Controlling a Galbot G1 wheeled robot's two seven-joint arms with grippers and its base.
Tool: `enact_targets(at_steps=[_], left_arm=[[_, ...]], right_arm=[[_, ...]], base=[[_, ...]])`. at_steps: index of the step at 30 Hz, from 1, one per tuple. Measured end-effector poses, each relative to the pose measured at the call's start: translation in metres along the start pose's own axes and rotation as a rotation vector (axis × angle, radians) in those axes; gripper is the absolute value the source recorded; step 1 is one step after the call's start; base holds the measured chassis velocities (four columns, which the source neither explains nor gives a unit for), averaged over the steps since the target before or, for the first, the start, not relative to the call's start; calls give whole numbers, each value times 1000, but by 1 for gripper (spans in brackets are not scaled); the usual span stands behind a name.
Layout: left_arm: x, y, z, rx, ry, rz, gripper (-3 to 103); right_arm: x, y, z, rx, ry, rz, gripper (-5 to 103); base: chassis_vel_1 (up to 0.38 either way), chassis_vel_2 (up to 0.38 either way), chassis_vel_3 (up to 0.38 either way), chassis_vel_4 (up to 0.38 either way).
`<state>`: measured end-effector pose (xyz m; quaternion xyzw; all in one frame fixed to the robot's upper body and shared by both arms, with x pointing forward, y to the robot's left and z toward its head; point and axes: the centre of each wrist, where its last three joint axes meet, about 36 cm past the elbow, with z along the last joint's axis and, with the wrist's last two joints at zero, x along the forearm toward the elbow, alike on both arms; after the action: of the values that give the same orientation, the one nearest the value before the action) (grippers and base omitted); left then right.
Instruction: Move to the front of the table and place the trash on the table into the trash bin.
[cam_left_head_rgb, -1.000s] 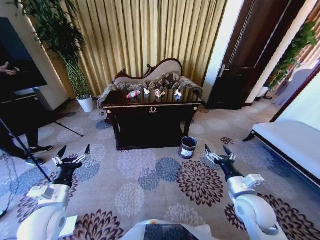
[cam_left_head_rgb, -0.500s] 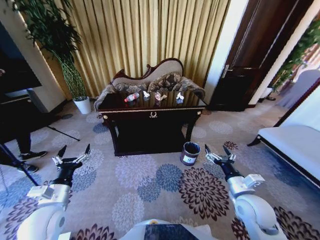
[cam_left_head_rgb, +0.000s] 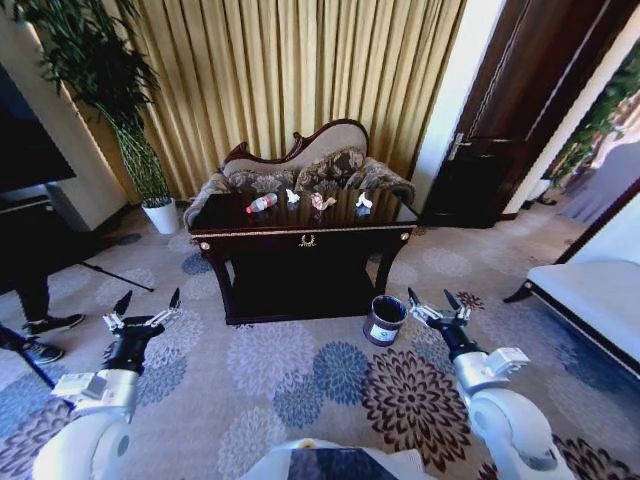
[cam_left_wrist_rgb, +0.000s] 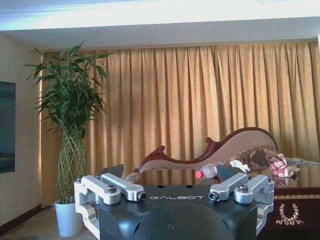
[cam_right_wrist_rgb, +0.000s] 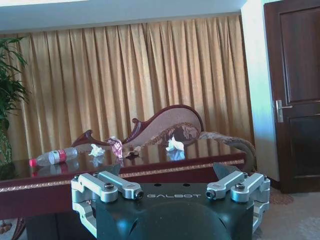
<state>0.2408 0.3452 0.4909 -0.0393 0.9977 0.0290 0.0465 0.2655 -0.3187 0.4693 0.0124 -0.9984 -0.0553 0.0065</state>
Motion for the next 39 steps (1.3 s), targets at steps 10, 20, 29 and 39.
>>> enact_targets(at_steps=[10,20,29,39], left_arm=[[0,-1,-2,0,4,7,100],[1,-2,-2,0,7,11,100],[2,-2,-2,0,6,12,100],[2,-2,-2,0,4,13,100]], right_arm=[[-1,2,0,2,-1,-11,100],[-1,7,-3,4,-10,-30,100],[-1,8,-4,6,-14,-35,100],[-2,8,-4,5,-14,-36,100]], base=[[-165,148,158,-149],[-179,189,186,-194],[-169,196,175,-201],[-198,176,203,-195]])
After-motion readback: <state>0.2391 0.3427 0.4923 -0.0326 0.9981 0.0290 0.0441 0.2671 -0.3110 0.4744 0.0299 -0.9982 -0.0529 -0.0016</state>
